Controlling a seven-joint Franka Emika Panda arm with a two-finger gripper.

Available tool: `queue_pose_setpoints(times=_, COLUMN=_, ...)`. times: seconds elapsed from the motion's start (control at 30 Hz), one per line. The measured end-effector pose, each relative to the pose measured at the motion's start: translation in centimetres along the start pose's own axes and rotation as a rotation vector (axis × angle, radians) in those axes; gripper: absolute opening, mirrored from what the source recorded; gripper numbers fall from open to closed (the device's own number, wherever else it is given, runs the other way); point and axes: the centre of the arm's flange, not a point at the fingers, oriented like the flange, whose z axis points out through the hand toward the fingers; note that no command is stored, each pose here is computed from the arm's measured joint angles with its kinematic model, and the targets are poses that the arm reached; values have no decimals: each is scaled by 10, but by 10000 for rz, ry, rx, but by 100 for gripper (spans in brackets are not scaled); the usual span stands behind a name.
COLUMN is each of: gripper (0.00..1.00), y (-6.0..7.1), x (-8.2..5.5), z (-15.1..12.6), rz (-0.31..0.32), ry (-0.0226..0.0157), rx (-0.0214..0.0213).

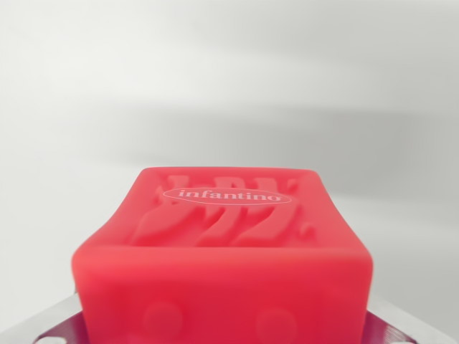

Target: Destack cube

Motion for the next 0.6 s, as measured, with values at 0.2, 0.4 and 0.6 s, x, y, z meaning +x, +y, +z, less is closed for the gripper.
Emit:
queue_pose_setpoints(times=0.2, gripper=0, y=-1, x=11, z=5, rz=-153, ry=-4, rx=-3)
queue_pose_setpoints(times=0.4, gripper=0, y=-2, x=21, z=10, rz=-313, ry=-4, rx=-4)
queue_pose_setpoints(times=0.6, gripper=0, y=-3, x=32, z=15, rz=-479, ry=-5, rx=-2)
